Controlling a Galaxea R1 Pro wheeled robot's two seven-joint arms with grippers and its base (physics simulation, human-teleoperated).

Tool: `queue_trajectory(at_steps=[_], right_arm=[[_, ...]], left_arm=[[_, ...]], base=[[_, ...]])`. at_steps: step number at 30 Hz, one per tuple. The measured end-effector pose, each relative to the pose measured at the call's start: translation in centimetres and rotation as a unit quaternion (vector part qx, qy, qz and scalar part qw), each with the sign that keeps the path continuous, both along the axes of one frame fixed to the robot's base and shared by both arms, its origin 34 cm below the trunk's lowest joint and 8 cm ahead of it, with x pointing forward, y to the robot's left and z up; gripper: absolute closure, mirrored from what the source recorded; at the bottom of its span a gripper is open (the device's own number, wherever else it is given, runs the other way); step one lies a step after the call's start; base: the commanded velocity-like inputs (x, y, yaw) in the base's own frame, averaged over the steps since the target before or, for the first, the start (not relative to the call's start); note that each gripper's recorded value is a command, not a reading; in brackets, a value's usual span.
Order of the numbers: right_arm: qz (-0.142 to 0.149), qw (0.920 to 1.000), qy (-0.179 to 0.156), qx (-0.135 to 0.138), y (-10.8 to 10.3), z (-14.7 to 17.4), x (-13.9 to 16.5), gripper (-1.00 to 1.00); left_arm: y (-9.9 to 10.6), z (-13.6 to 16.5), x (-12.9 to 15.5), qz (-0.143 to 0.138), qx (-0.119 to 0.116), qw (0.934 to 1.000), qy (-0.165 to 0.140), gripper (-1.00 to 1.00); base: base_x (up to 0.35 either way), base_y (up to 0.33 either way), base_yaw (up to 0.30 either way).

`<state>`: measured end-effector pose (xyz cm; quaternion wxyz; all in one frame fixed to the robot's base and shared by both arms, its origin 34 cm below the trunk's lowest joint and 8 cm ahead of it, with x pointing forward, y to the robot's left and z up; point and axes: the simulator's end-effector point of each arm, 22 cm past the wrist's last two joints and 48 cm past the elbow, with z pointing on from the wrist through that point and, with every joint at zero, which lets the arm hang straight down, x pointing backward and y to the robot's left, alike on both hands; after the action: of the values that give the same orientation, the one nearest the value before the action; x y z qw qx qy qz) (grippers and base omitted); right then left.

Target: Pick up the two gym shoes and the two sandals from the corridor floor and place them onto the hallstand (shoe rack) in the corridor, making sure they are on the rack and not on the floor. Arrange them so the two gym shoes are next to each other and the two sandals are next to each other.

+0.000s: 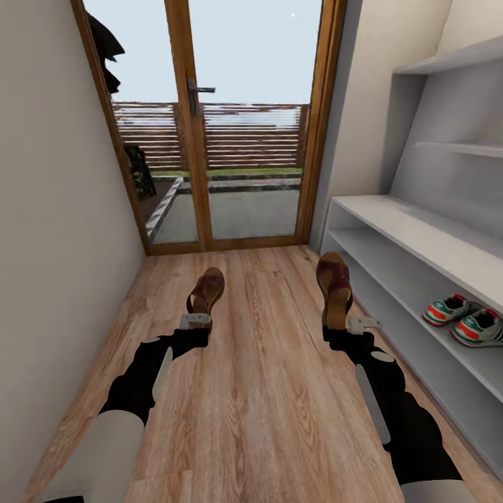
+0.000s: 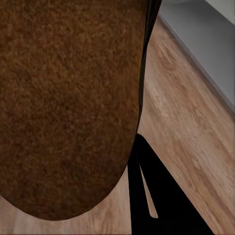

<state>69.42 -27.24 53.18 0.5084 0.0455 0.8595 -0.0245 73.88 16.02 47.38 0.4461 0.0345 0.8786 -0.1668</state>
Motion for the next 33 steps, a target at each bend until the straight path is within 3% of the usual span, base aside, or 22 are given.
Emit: queue_trajectory(at_steps=[23, 33], right_arm=[[0.0, 1.0, -0.004, 0.0, -0.02, 0.46, -0.02, 1.0], [-0.001, 1.0, -0.004, 0.0, -0.02, 0.51, -0.02, 1.0]], left_arm=[[0.0, 0.48, 0.02, 0.0, 0.0, 1.0, -0.003, 1.0], [0.02, 0.54, 0.02, 0.0, 0.0, 1.0, -0.004, 1.0]], base=[[0.347, 0.077, -0.201], [0.347, 0.116, -0.043]])
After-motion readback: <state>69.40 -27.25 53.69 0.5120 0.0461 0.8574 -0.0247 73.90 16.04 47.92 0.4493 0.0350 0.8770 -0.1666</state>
